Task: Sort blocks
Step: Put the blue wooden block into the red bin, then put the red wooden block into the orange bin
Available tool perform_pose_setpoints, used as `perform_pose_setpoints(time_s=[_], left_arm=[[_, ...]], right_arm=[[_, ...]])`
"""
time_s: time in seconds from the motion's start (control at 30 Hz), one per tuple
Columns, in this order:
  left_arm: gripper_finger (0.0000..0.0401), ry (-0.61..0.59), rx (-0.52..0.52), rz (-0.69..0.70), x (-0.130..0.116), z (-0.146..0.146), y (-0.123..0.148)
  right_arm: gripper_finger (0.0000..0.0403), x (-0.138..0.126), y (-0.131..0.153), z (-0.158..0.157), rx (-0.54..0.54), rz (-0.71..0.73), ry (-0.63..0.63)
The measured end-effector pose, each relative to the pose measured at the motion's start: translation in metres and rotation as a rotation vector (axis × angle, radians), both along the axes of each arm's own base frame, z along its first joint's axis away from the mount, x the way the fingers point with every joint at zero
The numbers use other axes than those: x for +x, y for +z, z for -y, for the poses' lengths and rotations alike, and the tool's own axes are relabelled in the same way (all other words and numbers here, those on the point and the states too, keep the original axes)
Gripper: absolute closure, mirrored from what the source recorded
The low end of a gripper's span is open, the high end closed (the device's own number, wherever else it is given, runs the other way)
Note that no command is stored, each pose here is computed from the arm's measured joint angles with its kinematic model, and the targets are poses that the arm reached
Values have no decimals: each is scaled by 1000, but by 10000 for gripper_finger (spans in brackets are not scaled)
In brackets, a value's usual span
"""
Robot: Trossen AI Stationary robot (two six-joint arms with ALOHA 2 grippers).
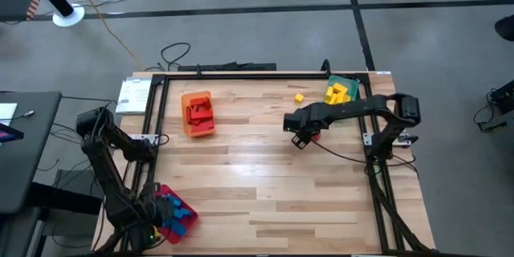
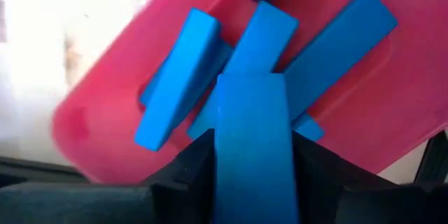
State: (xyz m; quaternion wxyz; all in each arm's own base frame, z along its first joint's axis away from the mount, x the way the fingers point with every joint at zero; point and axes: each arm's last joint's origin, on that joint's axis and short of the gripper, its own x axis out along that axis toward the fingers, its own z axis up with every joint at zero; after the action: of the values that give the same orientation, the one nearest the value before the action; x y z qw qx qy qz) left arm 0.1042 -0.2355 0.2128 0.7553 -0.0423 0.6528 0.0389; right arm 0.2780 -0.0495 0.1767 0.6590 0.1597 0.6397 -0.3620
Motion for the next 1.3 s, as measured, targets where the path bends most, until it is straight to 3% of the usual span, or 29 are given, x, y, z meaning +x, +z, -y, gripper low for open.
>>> perform_pose_setpoints(time_s=[0.17, 0.43, 0.63, 0.77, 1.07, 1.3], left_arm=[[235, 27, -16, 8, -2, 1, -5], [153, 3, -2, 9, -3, 0, -5], [128, -32, 13, 5, -3, -1, -5], [127, -31, 4, 8, -4, -2, -2], [127, -14, -38, 25, -7, -10, 12], [127, 10, -48, 35, -14, -19, 23]], right_arm=[[121, -1, -8, 17, 49, 34, -38], [121, -7, -27, 19, 96, 28, -57], [128, -4, -30, 20, 89, 79, -59], [158, -2, -30, 20, 88, 102, -58], [287, -2, -30, 19, 107, 101, -58], [283, 8, -25, 11, 110, 153, -25]])
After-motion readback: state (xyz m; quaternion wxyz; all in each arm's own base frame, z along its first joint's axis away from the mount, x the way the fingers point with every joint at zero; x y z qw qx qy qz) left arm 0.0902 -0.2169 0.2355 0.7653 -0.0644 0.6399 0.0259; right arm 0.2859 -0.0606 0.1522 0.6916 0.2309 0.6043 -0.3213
